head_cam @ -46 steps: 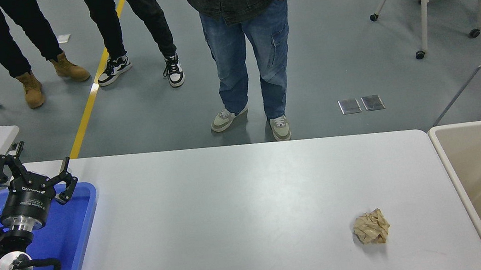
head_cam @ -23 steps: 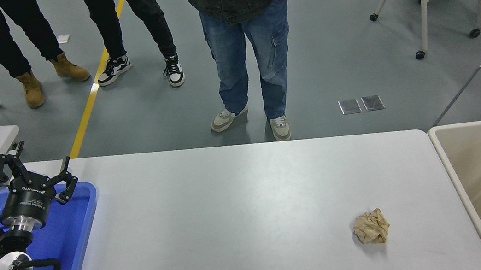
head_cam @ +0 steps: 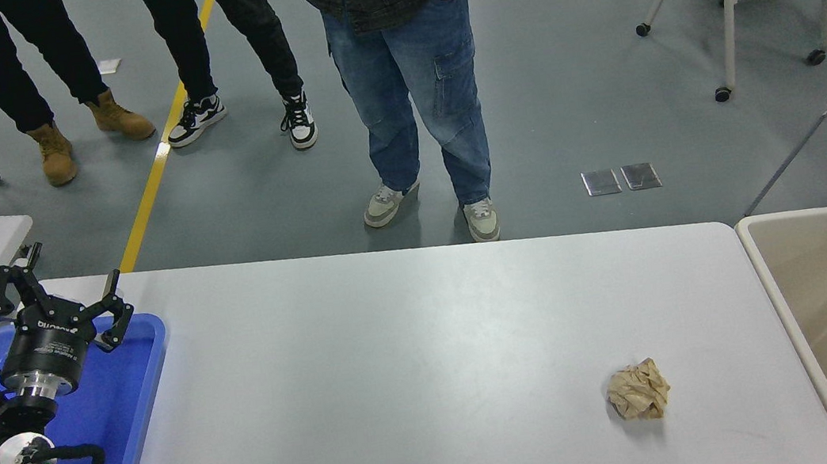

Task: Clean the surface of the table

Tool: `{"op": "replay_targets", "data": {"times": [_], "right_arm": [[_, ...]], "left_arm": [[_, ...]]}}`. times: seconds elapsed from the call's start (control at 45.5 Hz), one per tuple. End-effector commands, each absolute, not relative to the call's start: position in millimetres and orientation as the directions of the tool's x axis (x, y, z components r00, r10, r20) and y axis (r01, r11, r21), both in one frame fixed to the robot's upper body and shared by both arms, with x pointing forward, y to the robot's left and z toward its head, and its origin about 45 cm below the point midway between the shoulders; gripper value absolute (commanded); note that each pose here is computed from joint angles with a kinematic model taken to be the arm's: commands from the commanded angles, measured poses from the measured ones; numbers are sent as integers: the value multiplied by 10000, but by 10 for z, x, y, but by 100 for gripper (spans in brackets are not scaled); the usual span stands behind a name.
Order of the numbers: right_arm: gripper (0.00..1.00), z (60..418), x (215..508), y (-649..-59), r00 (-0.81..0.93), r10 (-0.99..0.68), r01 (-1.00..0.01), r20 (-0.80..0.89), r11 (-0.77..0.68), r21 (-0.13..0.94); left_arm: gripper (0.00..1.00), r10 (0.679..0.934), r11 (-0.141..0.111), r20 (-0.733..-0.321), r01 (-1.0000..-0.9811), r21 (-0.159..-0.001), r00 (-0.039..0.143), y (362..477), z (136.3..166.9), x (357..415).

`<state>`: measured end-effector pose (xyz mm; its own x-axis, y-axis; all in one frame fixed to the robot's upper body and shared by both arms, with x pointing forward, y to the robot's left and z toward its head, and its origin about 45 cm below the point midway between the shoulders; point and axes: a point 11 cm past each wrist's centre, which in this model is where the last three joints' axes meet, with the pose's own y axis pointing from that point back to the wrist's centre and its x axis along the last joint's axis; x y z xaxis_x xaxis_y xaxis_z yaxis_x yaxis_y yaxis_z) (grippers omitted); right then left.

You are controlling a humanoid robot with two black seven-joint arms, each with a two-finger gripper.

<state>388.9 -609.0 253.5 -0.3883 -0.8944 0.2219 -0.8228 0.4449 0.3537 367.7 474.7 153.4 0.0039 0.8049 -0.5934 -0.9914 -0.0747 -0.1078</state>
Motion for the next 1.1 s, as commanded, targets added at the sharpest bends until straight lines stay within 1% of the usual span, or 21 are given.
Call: {"op": "replay_targets", "data": {"times": [0.0, 0.132, 0.308, 0.44, 0.505, 0.637, 0.747, 1.077], "right_arm": [[99, 3017, 4205, -5863, -3870, -9201, -8942, 606, 3905, 2190], [99, 3210, 4370, -5617, -3575, -9337, -9211, 192, 3559, 1577], [98, 3498, 4538, -5289, -3122, -9487, -9497, -501, 3102, 439], [99, 3625, 4607, -5058, -2575, -9624, -9640, -865, 2620, -452], [99, 3625, 4628, -4951, -2309, -9673, -9686, -1047, 2387, -695], [99, 3461, 4624, -4758, -1881, -9714, -9760, -1447, 2014, -830], [98, 3242, 4590, -4619, -1677, -9676, -9792, -1889, 1857, -817], [99, 2702, 4283, -4254, -933, -9616, -9797, -2581, 1349, -1483]], "left_arm": [[100, 8049, -746, -5934, -9914, -1078, 39, 4746, 1534, 3677], [100, 8049, -746, -5934, -9914, -1078, 39, 4746, 1534, 3677], [100, 8049, -746, -5934, -9914, -1078, 39, 4746, 1534, 3677], [100, 8049, -746, -5934, -9914, -1078, 39, 4746, 1534, 3677], [100, 8049, -746, -5934, -9914, -1078, 39, 4746, 1534, 3677], [100, 8049, -746, -5934, -9914, -1078, 39, 4746, 1534, 3677], [100, 8049, -746, -5934, -9914, -1078, 39, 4746, 1534, 3677], [100, 8049, -746, -5934, -9914, -1078, 39, 4746, 1534, 3677]]}}
